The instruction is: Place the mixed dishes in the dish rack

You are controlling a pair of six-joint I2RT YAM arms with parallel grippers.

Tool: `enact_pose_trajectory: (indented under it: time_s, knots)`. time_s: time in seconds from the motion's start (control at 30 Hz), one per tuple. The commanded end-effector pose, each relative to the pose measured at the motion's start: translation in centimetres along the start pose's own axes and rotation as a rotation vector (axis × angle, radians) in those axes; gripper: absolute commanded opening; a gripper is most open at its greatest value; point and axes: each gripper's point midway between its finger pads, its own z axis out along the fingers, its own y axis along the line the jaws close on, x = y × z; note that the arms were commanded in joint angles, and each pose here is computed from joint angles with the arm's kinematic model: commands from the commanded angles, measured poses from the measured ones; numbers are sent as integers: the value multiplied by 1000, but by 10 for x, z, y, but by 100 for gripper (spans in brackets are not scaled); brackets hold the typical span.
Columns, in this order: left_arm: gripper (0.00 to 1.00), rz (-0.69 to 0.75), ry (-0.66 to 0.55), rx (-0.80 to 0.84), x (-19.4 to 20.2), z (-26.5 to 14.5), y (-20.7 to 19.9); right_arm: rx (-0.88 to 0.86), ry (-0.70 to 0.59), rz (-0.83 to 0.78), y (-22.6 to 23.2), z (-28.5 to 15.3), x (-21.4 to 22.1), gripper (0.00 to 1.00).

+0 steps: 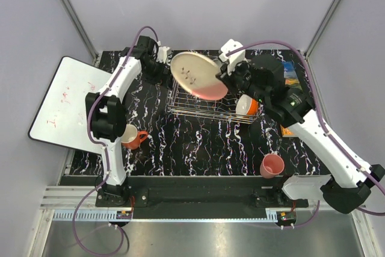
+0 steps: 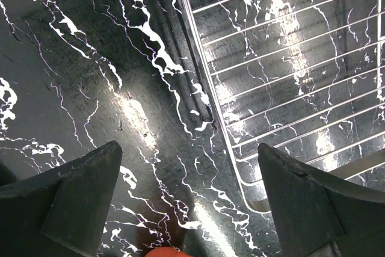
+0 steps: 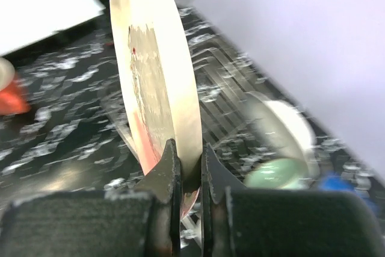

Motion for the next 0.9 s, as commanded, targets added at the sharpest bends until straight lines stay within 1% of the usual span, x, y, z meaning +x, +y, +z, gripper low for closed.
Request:
enact_pose_trajectory:
  time_s: [0.0,0.2,0.27,0.43,0.63,0.73,0.87]
  knots:
    - [99,10,-80,-1,-21,-6,-7,225,-57,-180,-51,-13,-39,0]
    - [99,53,-22,-18,9,7,-6,323,30,-271,-77,-12,-20,0]
    - [99,72,-3,-22,21,10,-7,340,53,-294,-84,-10,-11,0]
    - [99,87,5,-48,35,9,-6,356,105,-383,-99,-4,7,0]
    - [99,108,23,-48,51,3,-10,303,177,-551,-98,15,28,0]
    - [99,125,36,-63,61,-1,-9,278,190,-600,-97,22,33,0]
    - [99,152,52,-88,74,-7,-5,219,187,-720,-89,27,41,0]
